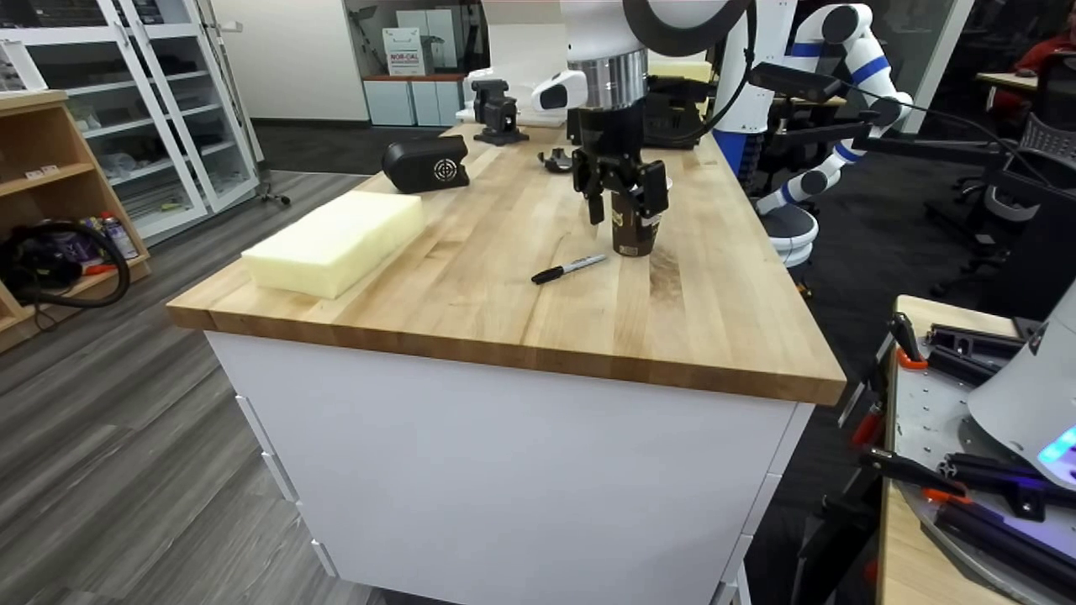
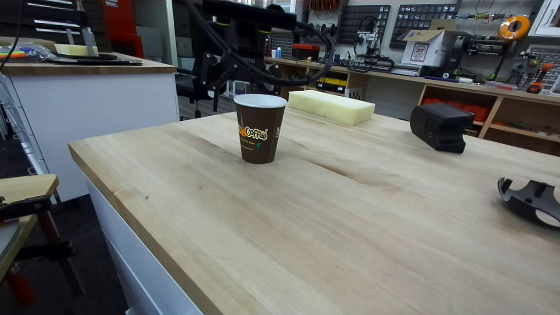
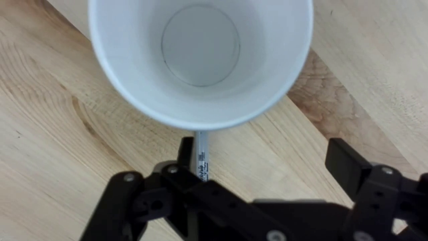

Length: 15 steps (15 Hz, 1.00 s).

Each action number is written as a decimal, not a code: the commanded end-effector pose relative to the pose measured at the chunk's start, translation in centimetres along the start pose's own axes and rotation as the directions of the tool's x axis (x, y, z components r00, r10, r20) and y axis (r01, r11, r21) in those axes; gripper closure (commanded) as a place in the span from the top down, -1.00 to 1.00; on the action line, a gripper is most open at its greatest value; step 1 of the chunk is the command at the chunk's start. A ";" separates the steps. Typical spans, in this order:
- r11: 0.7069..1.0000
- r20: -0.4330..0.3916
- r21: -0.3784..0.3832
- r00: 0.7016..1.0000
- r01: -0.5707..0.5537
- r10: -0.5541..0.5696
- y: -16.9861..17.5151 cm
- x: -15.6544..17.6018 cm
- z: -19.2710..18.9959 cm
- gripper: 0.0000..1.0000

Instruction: Put the pen inside the brown coffee cup

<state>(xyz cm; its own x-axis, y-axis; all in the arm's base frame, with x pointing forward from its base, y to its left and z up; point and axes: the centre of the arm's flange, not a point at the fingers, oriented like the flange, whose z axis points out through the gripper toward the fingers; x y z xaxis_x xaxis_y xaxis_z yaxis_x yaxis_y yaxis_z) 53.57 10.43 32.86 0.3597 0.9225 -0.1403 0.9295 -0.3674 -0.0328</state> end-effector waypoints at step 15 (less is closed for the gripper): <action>0.992 -0.036 -0.119 0.998 0.039 -0.044 2.0 2.2 1.0 1.00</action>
<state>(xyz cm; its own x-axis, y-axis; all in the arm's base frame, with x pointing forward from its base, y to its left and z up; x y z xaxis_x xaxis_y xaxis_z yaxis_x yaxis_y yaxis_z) 54.88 11.41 31.94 0.3012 0.9433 -0.1394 0.9536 -0.2982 0.0424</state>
